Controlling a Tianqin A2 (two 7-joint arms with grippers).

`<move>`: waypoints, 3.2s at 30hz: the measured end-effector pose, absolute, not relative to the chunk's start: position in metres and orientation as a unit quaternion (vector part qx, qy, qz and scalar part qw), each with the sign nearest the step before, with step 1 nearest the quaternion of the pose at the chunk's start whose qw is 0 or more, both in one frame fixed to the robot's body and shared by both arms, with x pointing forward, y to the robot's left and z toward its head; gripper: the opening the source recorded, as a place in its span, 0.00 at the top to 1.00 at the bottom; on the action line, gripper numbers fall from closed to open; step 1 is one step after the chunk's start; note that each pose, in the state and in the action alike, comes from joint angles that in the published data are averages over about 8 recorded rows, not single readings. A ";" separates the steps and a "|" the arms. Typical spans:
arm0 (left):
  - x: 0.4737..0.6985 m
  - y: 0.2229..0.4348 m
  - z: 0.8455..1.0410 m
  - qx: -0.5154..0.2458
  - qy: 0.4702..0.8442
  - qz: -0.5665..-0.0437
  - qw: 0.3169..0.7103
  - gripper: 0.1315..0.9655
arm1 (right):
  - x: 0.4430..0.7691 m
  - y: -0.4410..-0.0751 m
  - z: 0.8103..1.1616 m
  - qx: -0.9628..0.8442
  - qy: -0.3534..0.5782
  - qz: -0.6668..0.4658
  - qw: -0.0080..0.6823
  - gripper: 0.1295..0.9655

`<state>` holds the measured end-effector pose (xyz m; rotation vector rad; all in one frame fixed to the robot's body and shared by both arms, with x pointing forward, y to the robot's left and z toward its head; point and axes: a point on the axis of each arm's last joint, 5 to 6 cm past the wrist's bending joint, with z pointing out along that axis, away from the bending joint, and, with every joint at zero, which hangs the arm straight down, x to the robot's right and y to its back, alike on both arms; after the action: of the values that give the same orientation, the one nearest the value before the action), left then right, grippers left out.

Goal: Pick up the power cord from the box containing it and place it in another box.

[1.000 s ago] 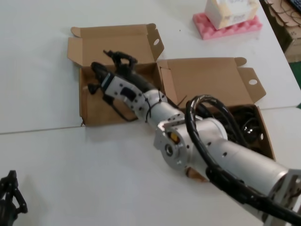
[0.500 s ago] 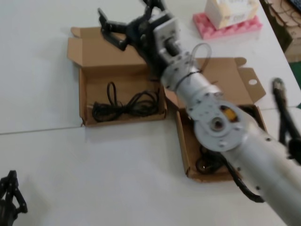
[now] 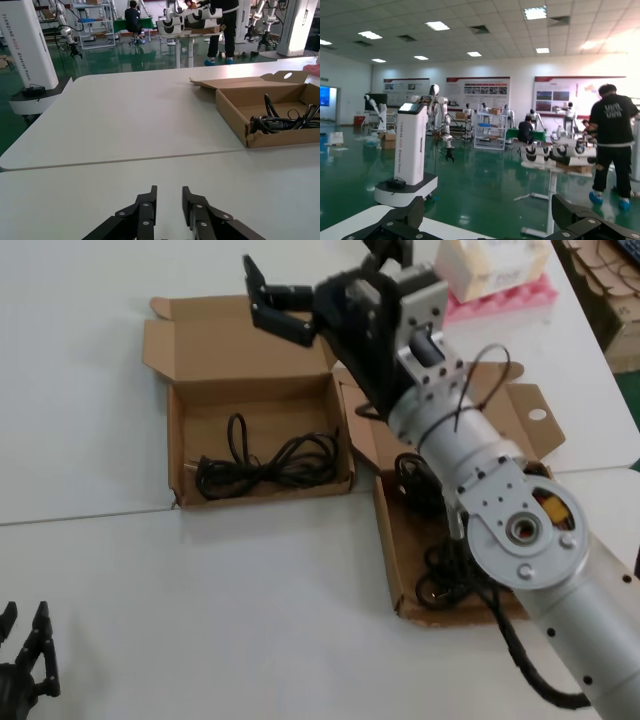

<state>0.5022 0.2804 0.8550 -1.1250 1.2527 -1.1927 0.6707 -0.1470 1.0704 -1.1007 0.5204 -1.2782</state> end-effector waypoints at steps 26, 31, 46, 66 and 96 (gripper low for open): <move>0.502 0.280 0.855 -0.468 0.521 -0.496 0.513 0.38 | 0.632 -0.193 0.976 -0.464 0.369 -0.481 0.646 0.00; 0.502 0.280 0.855 -0.468 0.521 -0.496 0.513 0.26 | 0.621 -0.203 0.960 -0.458 0.395 -0.468 0.644 0.00; 0.502 0.280 0.855 -0.468 0.521 -0.496 0.513 0.09 | 0.584 -0.232 0.913 -0.439 0.468 -0.433 0.633 0.00; 0.502 0.280 0.855 -0.468 0.521 -0.496 0.513 0.00 | 0.525 -0.270 0.865 -0.411 0.552 -0.398 0.607 0.00; 0.502 0.280 0.855 -0.468 0.521 -0.496 0.513 0.00 | 0.516 -0.275 0.860 -0.407 0.563 -0.394 0.602 0.00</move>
<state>0.5022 0.2804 0.8550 -1.1251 1.2527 -1.1929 0.5161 -0.2755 0.8598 -0.9435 1.3032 -0.9116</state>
